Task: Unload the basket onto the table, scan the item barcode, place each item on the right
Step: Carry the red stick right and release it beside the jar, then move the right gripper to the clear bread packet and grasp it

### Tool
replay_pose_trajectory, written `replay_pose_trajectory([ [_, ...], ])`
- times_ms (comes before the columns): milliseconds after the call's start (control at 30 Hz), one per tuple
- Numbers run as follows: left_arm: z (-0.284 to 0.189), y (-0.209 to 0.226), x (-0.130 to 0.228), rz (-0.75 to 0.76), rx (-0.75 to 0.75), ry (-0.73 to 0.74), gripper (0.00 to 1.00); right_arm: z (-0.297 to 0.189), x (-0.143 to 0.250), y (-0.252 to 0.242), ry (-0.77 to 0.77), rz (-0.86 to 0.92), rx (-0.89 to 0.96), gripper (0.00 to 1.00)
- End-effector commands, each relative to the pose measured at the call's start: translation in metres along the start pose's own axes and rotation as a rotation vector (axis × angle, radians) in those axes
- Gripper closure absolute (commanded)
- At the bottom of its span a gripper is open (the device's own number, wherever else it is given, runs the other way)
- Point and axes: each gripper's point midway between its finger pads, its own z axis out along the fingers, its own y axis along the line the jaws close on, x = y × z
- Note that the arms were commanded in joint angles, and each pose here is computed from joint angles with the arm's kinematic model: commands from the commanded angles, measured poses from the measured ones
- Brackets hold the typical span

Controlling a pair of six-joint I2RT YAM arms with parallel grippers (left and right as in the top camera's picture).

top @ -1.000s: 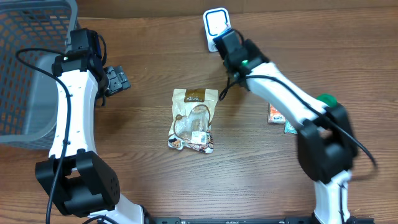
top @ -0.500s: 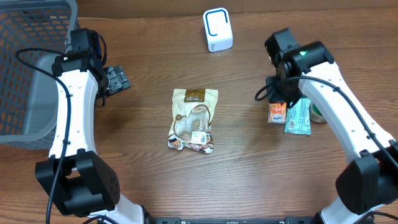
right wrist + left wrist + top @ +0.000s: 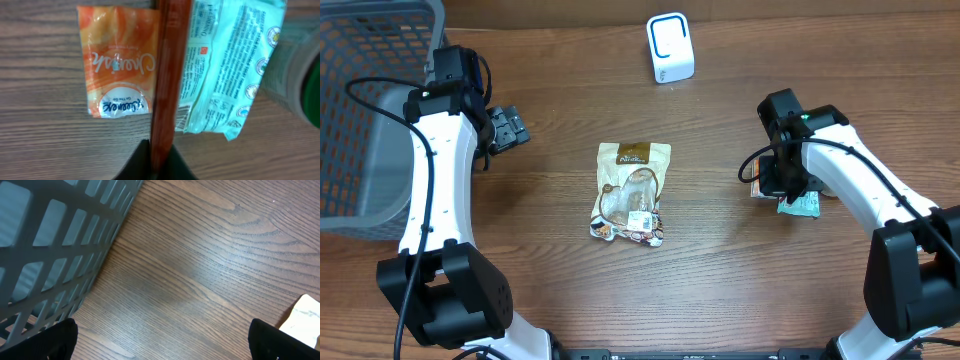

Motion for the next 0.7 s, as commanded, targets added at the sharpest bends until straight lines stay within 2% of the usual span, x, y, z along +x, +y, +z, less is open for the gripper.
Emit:
replay_pose_trajectory([
  [0,-0.014,-0.003,-0.006,0.017,0.018,-0.039,0.0,0.007,0.0,-0.006,-0.004,0.011,0.031,0.66],
  [67,-0.014,-0.003,-0.006,0.017,0.018,-0.039,0.0,0.007,-0.001,-0.008,-0.009,0.011,0.042,0.5],
  [100,-0.014,-0.003,-0.006,0.017,0.018,-0.039,0.0,0.006,-0.002,-0.009,-0.013,0.012,0.045,0.48],
  [200,-0.014,-0.003,-0.006,0.017,0.018,-0.039,0.0,-0.005,-0.008,-0.008,-0.025,0.017,0.039,0.35],
  [267,-0.014,-0.003,-0.006,0.017,0.018,-0.039,0.0,-0.027,-0.017,0.003,-0.05,0.005,0.005,0.23],
  [567,-0.014,-0.003,-0.006,0.017,0.018,-0.039,0.0,-0.094,-0.046,0.128,-0.219,-0.097,-0.42,0.21],
  [667,-0.014,-0.003,-0.006,0.017,0.018,-0.039,0.0,-0.101,-0.049,0.167,-0.295,-0.152,-0.479,0.21],
])
